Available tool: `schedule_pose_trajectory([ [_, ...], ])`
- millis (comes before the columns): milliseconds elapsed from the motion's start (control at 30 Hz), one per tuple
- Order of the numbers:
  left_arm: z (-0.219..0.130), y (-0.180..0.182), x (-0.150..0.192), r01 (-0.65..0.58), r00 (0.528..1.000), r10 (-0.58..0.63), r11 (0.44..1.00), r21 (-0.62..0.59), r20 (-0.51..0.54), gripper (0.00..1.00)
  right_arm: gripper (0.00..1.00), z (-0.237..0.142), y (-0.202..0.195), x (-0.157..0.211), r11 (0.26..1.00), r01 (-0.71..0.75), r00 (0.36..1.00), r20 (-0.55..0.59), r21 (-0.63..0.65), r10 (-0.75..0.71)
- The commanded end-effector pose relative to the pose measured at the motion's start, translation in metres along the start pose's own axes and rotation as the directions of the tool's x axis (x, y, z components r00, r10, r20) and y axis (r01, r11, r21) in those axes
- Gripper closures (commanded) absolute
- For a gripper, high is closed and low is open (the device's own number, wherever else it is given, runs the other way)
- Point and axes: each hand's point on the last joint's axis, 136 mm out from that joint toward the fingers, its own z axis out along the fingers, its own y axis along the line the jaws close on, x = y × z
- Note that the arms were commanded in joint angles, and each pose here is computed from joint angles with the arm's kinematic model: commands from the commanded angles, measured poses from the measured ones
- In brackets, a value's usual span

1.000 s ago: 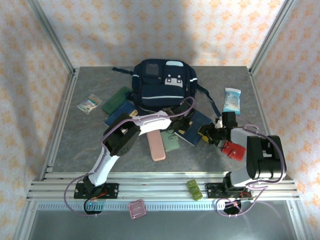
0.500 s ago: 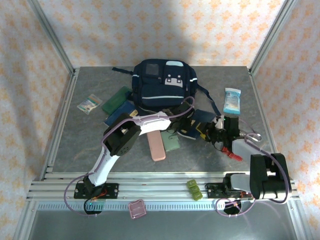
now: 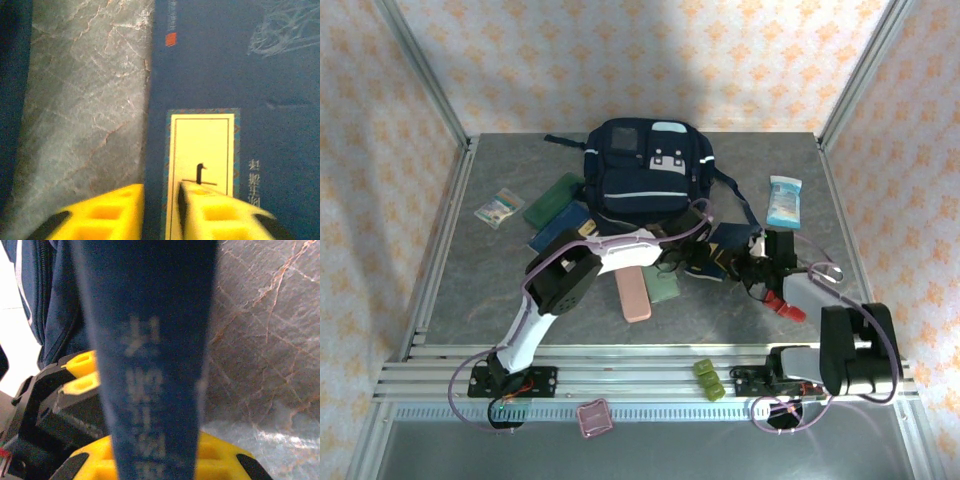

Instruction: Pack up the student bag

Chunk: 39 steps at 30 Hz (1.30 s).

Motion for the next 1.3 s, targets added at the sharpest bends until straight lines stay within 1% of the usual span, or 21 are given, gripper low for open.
schedule_pose_trajectory([
  [0, -0.043, -0.029, -0.014, 0.049, 0.998, -0.054, 0.989, 0.139, 0.029, 0.57, 1.00, -0.027, 0.045, -0.022, 0.988, 0.145, 0.985, 0.102, -0.061, -0.138],
  [100, -0.091, -0.026, -0.053, 0.083, 0.983, -0.112, 0.978, 0.189, 0.148, 0.45, 1.00, -0.049, 0.083, -0.021, 0.961, 0.245, 0.965, 0.129, -0.132, -0.228],
  [133, -0.117, -0.025, -0.070, 0.090, 0.970, -0.135, 0.972, 0.216, 0.203, 0.41, 1.00, -0.057, 0.097, -0.019, 0.947, 0.279, 0.957, 0.132, -0.161, -0.259],
  [167, -0.135, -0.021, -0.082, 0.096, 0.957, -0.155, 0.966, 0.239, 0.243, 0.40, 1.00, -0.065, 0.113, -0.015, 0.926, 0.317, 0.947, 0.129, -0.206, -0.295],
  [233, -0.170, -0.009, -0.102, 0.115, 0.928, -0.205, 0.952, 0.283, 0.311, 0.32, 1.00, -0.078, 0.140, -0.007, 0.882, 0.371, 0.929, 0.119, -0.290, -0.351],
  [267, -0.186, -0.002, -0.109, 0.124, 0.913, -0.234, 0.939, 0.320, 0.335, 0.21, 1.00, -0.084, 0.154, -0.001, 0.854, 0.394, 0.919, 0.111, -0.341, -0.379],
  [367, -0.224, 0.012, -0.121, 0.099, 0.878, -0.292, 0.887, 0.451, 0.381, 0.18, 1.00, -0.097, 0.189, 0.023, 0.762, 0.448, 0.880, 0.083, -0.468, -0.467],
  [400, -0.233, 0.016, -0.123, 0.112, 0.865, -0.328, 0.863, 0.492, 0.380, 0.18, 1.00, -0.100, 0.199, 0.032, 0.731, 0.467, 0.863, 0.076, -0.498, -0.500],
  [467, -0.250, 0.023, -0.123, 0.084, 0.848, -0.345, 0.837, 0.540, 0.402, 0.17, 1.00, -0.106, 0.219, 0.054, 0.659, 0.512, 0.813, 0.065, -0.551, -0.578],
  [567, -0.261, 0.020, -0.116, 0.043, 0.859, -0.332, 0.805, 0.591, 0.390, 0.16, 1.00, -0.115, 0.242, 0.085, 0.557, 0.554, 0.740, 0.060, -0.618, -0.670],
  [700, -0.269, 0.007, -0.106, -0.009, 0.873, -0.315, 0.753, 0.658, 0.372, 0.16, 1.00, -0.125, 0.257, 0.109, 0.459, 0.557, 0.679, 0.061, -0.692, -0.732],
  [733, -0.271, 0.005, -0.103, -0.021, 0.873, -0.311, 0.745, 0.667, 0.375, 0.16, 1.00, -0.126, 0.258, 0.110, 0.454, 0.562, 0.675, 0.066, -0.691, -0.735],
  [767, -0.279, 0.000, -0.102, -0.047, 0.869, -0.311, 0.722, 0.690, 0.384, 0.16, 1.00, -0.122, 0.257, 0.105, 0.476, 0.571, 0.685, 0.068, -0.669, -0.726],
  [900, -0.319, -0.015, -0.095, -0.146, 0.838, -0.359, 0.578, 0.803, 0.412, 0.17, 1.00, -0.097, 0.244, 0.095, 0.557, 0.555, 0.708, -0.001, -0.618, -0.707],
  [967, -0.329, -0.015, -0.093, -0.158, 0.835, -0.377, 0.533, 0.831, 0.400, 0.20, 1.00, -0.087, 0.238, 0.093, 0.578, 0.536, 0.714, -0.034, -0.616, -0.699],
  [1033, -0.330, -0.015, -0.090, -0.149, 0.842, -0.383, 0.513, 0.845, 0.381, 0.26, 1.00, -0.084, 0.237, 0.092, 0.581, 0.532, 0.717, -0.037, -0.616, -0.696],
  [1100, -0.330, -0.013, -0.087, -0.140, 0.844, -0.390, 0.502, 0.853, 0.368, 0.38, 1.00, -0.083, 0.238, 0.090, 0.580, 0.538, 0.717, -0.029, -0.611, -0.696],
  [1133, -0.330, -0.011, -0.086, -0.133, 0.843, -0.396, 0.502, 0.855, 0.363, 0.47, 0.99, -0.083, 0.238, 0.089, 0.581, 0.542, 0.717, -0.027, -0.608, -0.697],
  [1167, -0.329, -0.010, -0.086, -0.130, 0.843, -0.398, 0.502, 0.855, 0.362, 0.63, 0.97, -0.083, 0.238, 0.088, 0.582, 0.544, 0.715, -0.029, -0.605, -0.699],
  [1200, -0.328, -0.009, -0.086, -0.120, 0.842, -0.405, 0.506, 0.854, 0.358, 0.75, 0.95, -0.083, 0.238, 0.086, 0.585, 0.545, 0.716, -0.029, -0.600, -0.697],
  [1267, -0.323, -0.006, -0.088, -0.098, 0.841, -0.412, 0.519, 0.849, 0.350, 0.99, 0.86, -0.083, 0.239, 0.085, 0.589, 0.538, 0.721, -0.032, -0.603, -0.692],
])
